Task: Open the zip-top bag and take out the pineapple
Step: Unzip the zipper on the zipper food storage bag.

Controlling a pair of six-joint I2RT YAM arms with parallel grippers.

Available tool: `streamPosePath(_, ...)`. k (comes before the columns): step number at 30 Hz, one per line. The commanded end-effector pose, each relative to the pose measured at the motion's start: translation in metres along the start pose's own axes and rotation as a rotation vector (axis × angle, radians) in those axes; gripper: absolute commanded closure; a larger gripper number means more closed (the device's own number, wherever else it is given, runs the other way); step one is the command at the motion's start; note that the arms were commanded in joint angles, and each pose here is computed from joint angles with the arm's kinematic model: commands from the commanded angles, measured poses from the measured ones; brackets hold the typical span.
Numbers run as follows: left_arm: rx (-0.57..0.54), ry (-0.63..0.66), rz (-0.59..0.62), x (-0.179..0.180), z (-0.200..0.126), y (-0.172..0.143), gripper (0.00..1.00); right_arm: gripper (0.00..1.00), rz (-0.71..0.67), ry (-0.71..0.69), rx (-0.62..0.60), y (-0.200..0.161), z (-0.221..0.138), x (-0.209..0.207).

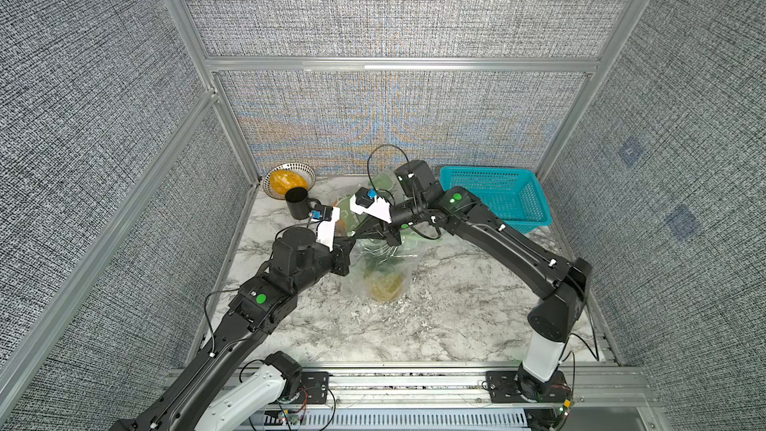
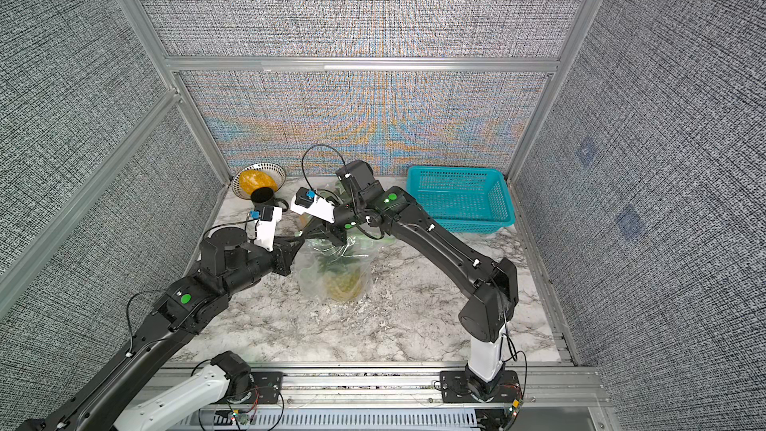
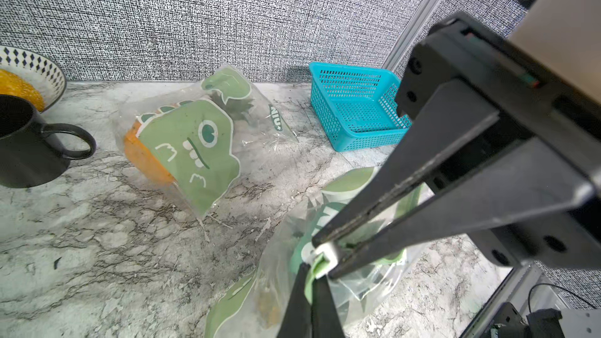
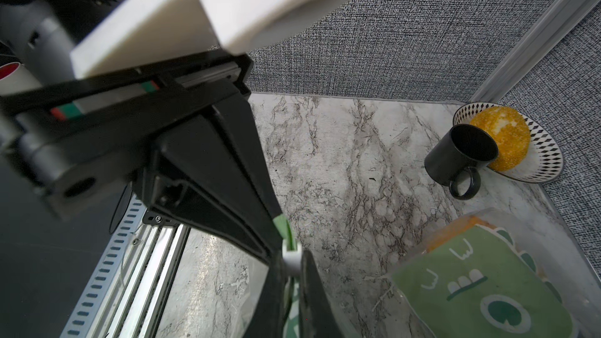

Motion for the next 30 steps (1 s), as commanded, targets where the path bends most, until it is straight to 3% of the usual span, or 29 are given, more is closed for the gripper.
streamPosePath(1,-0.035,0.001,0.014,-0.001,-0.003,0.007,1.00,1.00,0.011,-0.001,0.021,-0.004,0.001,0.001)
streamPosePath(16,-0.049,0.100,-0.024,0.010,-0.006,0.009,1.00,1.00,0.053,-0.100,0.105,-0.028,-0.013,0.001)
streamPosePath(30,-0.069,0.125,-0.043,0.013,-0.009,0.013,1.00,1.00,0.126,-0.264,0.188,-0.062,-0.054,-0.009)
Point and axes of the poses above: each gripper's point midway between its finger pads, its own z axis out along the fingers, its own x axis along the line the jaws close on, y = z × x, the point moved 6 cm from there along -z, back along the fingers, and after that the axes turned 3 degrees about z, right-handed, at the moved point
